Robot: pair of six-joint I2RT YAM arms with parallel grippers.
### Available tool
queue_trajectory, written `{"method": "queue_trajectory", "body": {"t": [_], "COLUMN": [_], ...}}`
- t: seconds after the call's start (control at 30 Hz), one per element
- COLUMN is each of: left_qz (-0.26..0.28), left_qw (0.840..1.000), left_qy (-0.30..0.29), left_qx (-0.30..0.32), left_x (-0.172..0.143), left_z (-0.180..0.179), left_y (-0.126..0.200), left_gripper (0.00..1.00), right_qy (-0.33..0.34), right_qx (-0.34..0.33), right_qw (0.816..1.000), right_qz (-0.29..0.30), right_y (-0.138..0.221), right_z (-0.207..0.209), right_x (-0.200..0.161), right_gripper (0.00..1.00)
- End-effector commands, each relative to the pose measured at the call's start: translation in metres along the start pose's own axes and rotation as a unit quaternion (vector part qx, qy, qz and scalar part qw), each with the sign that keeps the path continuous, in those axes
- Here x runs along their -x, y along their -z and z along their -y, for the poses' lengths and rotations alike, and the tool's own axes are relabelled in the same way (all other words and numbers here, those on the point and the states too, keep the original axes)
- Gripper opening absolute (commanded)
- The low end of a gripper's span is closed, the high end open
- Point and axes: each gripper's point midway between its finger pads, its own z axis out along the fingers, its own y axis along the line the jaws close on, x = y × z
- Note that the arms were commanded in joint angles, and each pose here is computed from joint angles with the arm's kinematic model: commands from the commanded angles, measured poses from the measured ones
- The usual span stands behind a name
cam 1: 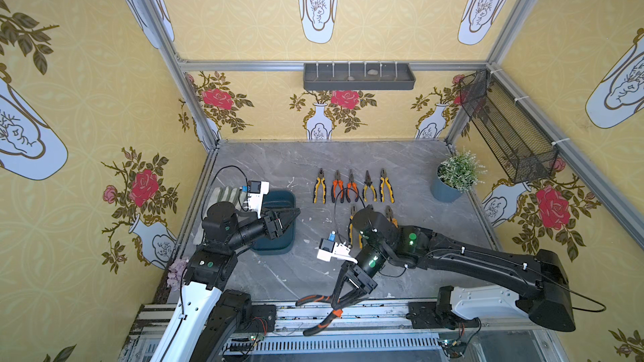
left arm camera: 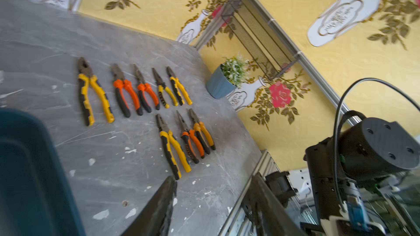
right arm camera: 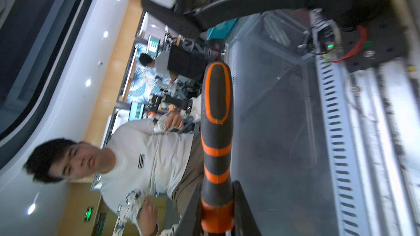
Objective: Take the pliers out of the storage box
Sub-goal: Pick up the pliers from the storage box.
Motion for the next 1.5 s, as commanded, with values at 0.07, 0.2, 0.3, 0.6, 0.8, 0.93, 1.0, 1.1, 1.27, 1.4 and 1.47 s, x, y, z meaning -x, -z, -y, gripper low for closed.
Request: {"method": "queue_trajectory", "body": {"t": [0.07,0.2,0.3,0.6,0.8,0.93,1.0,1.1,1.27,1.4,1.47], "left_qz": [-0.078,-0.109,-0.156,-0.246,-0.294,-0.339,-0.357,-0.366,-0.369,-0.370,-0.371], "left_qw": [0.978,0.958,0.937,0.892,0.885,0.872,0.867,0.865,0.863,0.864,0.866], "left_qy": [-0.053,-0.091,-0.088,-0.076,-0.040,-0.021,-0.023,-0.030,-0.034,-0.031,-0.029], "left_qx": [-0.185,-0.251,-0.300,-0.371,-0.358,-0.352,-0.347,-0.343,-0.343,-0.339,-0.333], "left_x": [-0.027,-0.047,-0.060,-0.080,-0.097,-0.116,-0.125,-0.129,-0.131,-0.133,-0.135], "left_z": [0.075,0.118,0.141,0.179,0.179,0.176,0.174,0.173,0.173,0.172,0.169], "left_y": [-0.005,-0.004,-0.006,0.003,0.007,0.003,0.002,0.004,0.010,0.013,0.011], "left_gripper": [0.58,0.62,0.61,0.53,0.54,0.54,0.53,0.53,0.51,0.52,0.52], "right_qy": [0.089,0.097,0.090,0.007,-0.017,-0.005,-0.008,-0.011,-0.012,-0.029,-0.027], "right_qx": [0.088,0.083,0.076,-0.006,-0.059,-0.044,-0.046,-0.042,-0.052,-0.095,-0.081], "right_qw": [0.992,0.992,0.993,1.000,0.998,0.999,0.999,0.999,0.998,0.993,0.994], "right_qz": [-0.022,-0.006,0.000,0.016,0.035,0.032,0.027,0.020,0.026,0.064,0.072], "right_y": [0.007,0.019,0.022,0.033,0.053,0.054,0.054,0.053,0.055,0.074,0.076], "right_z": [-0.056,-0.066,-0.068,-0.040,-0.024,-0.029,-0.027,-0.027,-0.024,-0.005,-0.007], "right_x": [-0.011,-0.014,-0.017,-0.031,-0.028,-0.022,-0.019,-0.018,-0.017,-0.008,-0.005], "right_gripper": [0.00,0.00,0.00,0.00,0.00,0.00,0.00,0.00,0.00,0.00,0.00]}}
